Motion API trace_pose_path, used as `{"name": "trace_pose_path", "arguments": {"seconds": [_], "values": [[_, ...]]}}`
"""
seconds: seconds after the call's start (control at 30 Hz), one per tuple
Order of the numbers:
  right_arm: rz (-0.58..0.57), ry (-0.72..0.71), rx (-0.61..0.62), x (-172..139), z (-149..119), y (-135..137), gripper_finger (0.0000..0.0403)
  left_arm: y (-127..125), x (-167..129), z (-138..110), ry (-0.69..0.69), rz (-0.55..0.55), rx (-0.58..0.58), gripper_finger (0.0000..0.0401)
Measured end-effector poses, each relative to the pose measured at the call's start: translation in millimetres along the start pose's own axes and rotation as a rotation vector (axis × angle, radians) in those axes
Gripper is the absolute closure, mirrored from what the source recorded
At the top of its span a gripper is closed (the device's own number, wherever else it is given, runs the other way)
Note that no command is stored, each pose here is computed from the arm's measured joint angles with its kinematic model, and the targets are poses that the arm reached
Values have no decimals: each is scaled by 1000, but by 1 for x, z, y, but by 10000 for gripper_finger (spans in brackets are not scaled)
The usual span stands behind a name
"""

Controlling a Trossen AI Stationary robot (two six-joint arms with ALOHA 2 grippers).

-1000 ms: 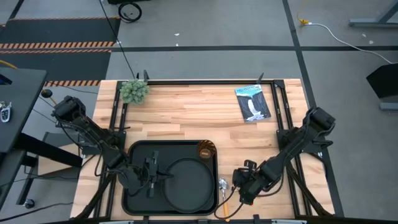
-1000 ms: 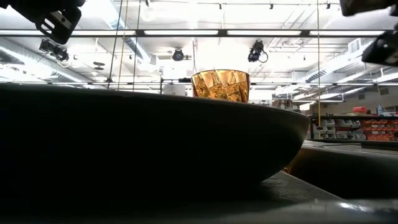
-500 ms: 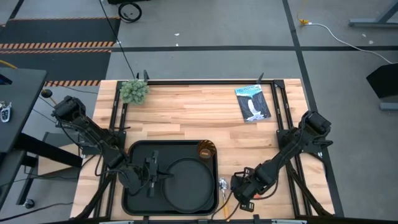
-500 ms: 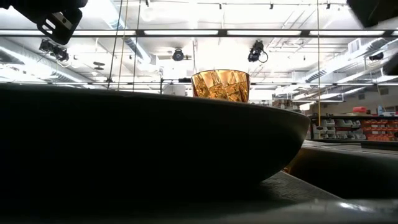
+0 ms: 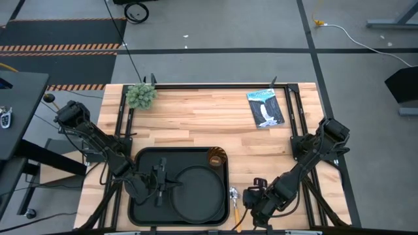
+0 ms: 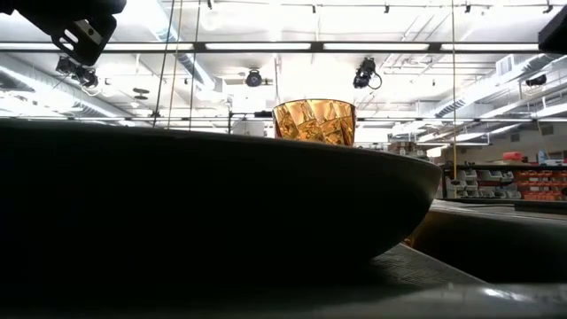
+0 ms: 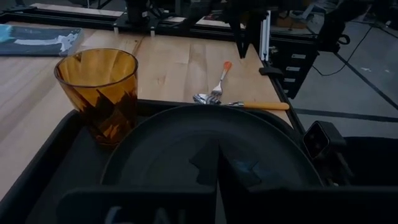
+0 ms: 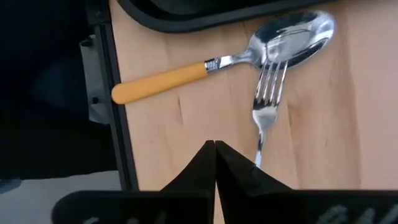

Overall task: Pick and place plate/cup/fork/spoon on tray
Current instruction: Put the orange fork on the black tray

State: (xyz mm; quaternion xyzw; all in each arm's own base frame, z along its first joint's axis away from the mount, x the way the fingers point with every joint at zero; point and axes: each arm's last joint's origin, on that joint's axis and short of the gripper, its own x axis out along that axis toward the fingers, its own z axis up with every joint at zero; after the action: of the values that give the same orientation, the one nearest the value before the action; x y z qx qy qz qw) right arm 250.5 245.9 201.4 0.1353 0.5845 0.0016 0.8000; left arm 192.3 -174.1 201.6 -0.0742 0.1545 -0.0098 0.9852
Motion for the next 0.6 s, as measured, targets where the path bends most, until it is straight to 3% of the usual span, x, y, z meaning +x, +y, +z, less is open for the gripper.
{"name": "trace_pose_path", "arguments": {"seconds": [0.23,0.43,0.6], "values": [[-118,-2,-47,1,4,-14,357,0,0,-1,7,3,6,392],[-176,-22,-69,18,4,-13,287,1,0,-1,10,5,9,392],[-223,59,-68,45,-5,-13,232,1,0,-1,10,5,3,392]]}}
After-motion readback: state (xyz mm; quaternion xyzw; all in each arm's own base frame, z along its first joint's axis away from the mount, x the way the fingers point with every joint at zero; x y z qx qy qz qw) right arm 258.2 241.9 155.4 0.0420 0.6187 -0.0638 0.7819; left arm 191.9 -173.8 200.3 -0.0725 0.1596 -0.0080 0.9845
